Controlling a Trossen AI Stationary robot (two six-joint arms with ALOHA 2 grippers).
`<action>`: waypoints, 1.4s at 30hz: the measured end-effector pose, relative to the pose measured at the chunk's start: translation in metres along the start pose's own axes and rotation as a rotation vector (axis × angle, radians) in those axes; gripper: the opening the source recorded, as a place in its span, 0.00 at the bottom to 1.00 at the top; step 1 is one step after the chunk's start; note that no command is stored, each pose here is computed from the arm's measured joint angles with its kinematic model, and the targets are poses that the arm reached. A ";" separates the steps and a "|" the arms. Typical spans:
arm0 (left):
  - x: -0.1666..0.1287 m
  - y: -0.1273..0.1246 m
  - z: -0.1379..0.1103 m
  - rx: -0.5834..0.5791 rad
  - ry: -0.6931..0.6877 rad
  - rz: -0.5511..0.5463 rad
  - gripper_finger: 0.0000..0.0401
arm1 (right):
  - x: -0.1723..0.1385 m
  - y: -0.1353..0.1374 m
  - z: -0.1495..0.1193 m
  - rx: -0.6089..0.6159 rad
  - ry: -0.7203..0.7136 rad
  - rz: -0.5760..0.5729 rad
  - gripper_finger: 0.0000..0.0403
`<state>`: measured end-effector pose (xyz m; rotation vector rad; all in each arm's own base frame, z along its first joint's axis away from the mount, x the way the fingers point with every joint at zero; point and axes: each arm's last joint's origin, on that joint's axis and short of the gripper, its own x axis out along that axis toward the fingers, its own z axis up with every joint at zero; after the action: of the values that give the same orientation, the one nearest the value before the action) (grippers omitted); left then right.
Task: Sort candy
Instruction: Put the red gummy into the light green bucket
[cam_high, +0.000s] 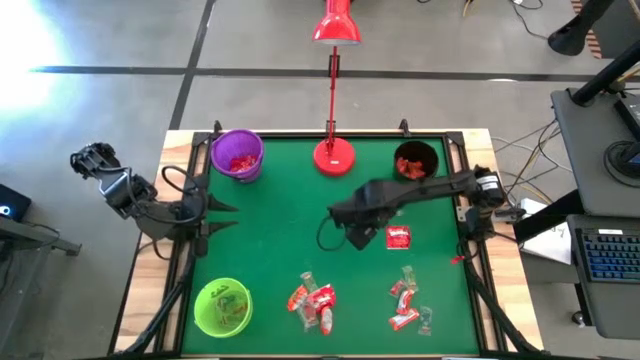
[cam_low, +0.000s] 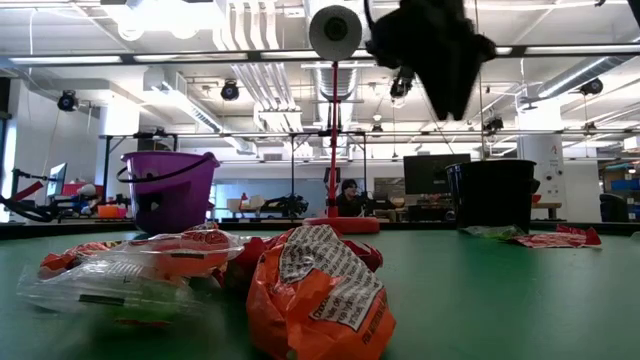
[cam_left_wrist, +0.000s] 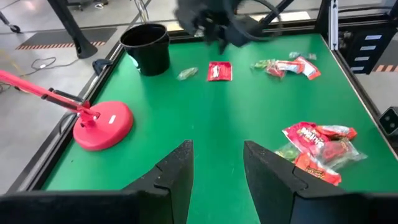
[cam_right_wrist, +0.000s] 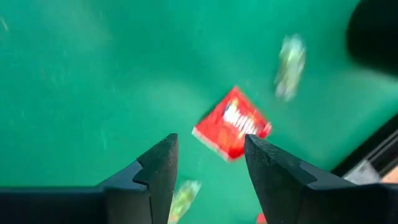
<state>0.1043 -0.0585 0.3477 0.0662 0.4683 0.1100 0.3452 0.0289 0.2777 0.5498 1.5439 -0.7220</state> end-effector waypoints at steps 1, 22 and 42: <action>-0.001 0.001 0.000 -0.003 -0.003 -0.001 0.31 | 0.004 0.004 -0.006 0.007 0.022 -0.004 0.45; -0.008 0.007 -0.001 -0.038 -0.028 -0.012 0.31 | 0.065 0.063 -0.105 0.568 0.102 -0.023 0.45; -0.007 0.006 0.000 -0.051 -0.031 -0.016 0.31 | 0.104 0.088 -0.132 0.681 0.166 -0.096 0.40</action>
<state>0.0976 -0.0534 0.3513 0.0139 0.4353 0.1051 0.3061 0.1779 0.1667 1.0617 1.4635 -1.3167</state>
